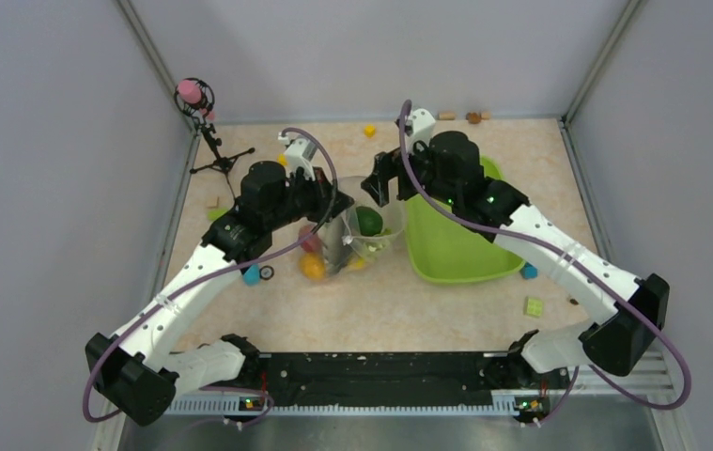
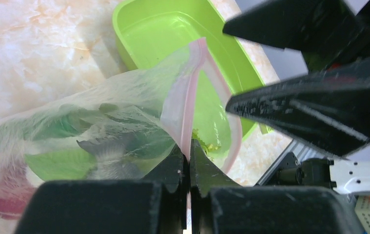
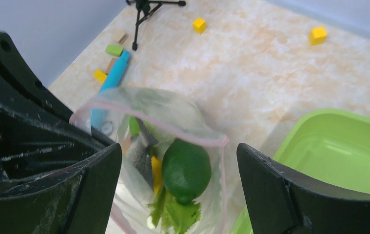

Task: Place the food in the zip-top bag and seal the zipper
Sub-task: Place the fake fruit in the zipper food storage bag, then adjust the zipper food storage bag at the center of the board.

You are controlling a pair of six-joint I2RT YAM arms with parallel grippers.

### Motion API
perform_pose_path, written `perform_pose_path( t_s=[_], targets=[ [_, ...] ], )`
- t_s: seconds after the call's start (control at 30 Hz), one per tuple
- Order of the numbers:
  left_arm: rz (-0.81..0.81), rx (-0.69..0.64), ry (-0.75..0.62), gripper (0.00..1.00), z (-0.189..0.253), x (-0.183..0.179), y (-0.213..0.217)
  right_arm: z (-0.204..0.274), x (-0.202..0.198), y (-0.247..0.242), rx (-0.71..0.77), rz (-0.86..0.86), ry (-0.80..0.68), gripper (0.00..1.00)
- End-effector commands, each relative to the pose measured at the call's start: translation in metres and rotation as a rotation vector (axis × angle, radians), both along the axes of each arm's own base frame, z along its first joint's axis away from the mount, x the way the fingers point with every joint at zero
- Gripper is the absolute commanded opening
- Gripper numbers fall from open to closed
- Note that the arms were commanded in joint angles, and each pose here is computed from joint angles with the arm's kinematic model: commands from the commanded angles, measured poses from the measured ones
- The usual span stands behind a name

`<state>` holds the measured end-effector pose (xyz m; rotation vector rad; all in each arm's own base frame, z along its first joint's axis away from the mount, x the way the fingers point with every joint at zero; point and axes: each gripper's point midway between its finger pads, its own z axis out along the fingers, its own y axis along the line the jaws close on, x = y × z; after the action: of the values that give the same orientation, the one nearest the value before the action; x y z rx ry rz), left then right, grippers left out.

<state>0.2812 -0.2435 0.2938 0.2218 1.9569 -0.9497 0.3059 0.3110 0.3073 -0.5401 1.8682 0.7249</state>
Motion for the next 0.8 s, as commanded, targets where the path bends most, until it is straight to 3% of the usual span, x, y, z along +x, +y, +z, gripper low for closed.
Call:
perform_pose_path(
  t_s=[0.0, 0.2, 0.37, 0.6, 0.77],
  targets=[
    [-0.139, -0.027, -0.157, 0.0, 0.035, -0.01, -0.012, 0.033, 0.012, -0.01, -0.096, -0.029, -0.137, 0.86],
    [-0.274, -0.01, -0.205, 0.0, 0.04, -0.026, -0.021, 0.006, 0.012, 0.004, -0.223, 0.082, -0.063, 0.76],
    [-0.271, 0.004, -0.18, 0.0, 0.036, -0.025, -0.021, -0.021, 0.0, 0.0, -0.26, 0.122, -0.009, 0.74],
    [-0.268, 0.045, -0.099, 0.0, 0.007, -0.023, -0.02, -0.019, -0.001, -0.039, -0.259, -0.069, -0.013, 0.74],
    [-0.28, 0.051, -0.029, 0.0, -0.011, -0.031, -0.019, -0.014, -0.026, -0.062, -0.187, -0.105, -0.017, 0.74]
  ],
)
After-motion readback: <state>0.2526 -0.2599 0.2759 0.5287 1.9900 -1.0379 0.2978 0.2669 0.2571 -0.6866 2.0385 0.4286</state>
